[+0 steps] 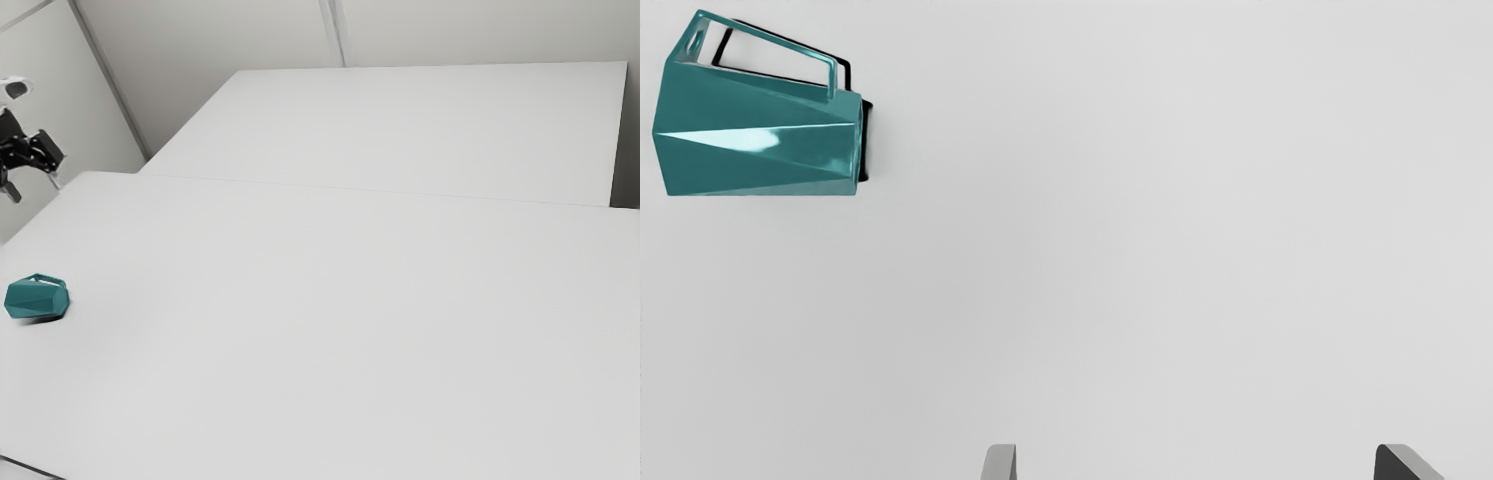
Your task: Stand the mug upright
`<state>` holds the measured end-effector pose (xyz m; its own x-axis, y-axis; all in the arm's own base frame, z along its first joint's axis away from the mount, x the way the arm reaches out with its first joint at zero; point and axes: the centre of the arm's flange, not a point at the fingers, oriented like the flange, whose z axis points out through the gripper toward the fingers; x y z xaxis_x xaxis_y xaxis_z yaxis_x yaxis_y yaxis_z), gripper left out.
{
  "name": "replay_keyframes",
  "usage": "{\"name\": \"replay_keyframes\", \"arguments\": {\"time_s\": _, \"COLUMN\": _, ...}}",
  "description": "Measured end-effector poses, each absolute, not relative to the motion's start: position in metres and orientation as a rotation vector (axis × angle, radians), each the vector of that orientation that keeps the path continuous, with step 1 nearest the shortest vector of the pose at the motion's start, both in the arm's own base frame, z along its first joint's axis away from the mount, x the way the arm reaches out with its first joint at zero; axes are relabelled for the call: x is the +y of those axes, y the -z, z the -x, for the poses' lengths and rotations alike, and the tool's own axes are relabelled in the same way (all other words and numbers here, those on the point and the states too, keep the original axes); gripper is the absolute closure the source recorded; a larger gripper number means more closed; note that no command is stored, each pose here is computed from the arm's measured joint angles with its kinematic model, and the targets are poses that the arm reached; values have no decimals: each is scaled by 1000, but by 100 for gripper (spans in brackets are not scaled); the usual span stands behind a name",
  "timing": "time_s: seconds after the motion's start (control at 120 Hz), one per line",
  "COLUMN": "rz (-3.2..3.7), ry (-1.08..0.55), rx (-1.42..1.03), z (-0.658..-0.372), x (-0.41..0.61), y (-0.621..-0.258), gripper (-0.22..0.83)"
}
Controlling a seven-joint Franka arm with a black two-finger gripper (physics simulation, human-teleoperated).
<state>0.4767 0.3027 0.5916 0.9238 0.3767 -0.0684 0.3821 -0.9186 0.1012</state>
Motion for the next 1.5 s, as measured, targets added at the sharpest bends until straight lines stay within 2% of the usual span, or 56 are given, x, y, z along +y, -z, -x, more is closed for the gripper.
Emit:
{"name": "replay_keyframes", "arguments": {"time_s": 0.208, "rz": -2919, "ry": 19, "rx": 495, "z": -470, "x": 352, "y": -562, "gripper": 2}}
{"name": "replay_keyframes", "arguments": {"time_s": 0.508, "rz": -2864, "ry": -18, "rx": 484, "z": -430, "x": 444, "y": -512, "gripper": 2}}
{"name": "replay_keyframes", "arguments": {"time_s": 0.725, "rz": -2851, "ry": -29, "rx": 524, "z": -384, "x": 500, "y": -491, "gripper": 2}}
{"name": "replay_keyframes", "arguments": {"time_s": 0.933, "rz": -2895, "ry": -74, "rx": 430, "z": -402, "x": 538, "y": -483, "gripper": 2}}
{"name": "replay_keyframes", "arguments": {"time_s": 1.1, "rz": -2841, "ry": -121, "rx": 377, "z": -406, "x": 566, "y": -447, "gripper": 3}}
{"name": "replay_keyframes", "arguments": {"time_s": 1.308, "rz": -2675, "ry": -268, "rx": 430, "z": -376, "x": 594, "y": -403, "gripper": 3}}
{"name": "replay_keyframes", "arguments": {"time_s": 1.5, "rz": -2567, "ry": -358, "rx": 444, "z": -363, "x": 604, "y": -370, "gripper": 3}}
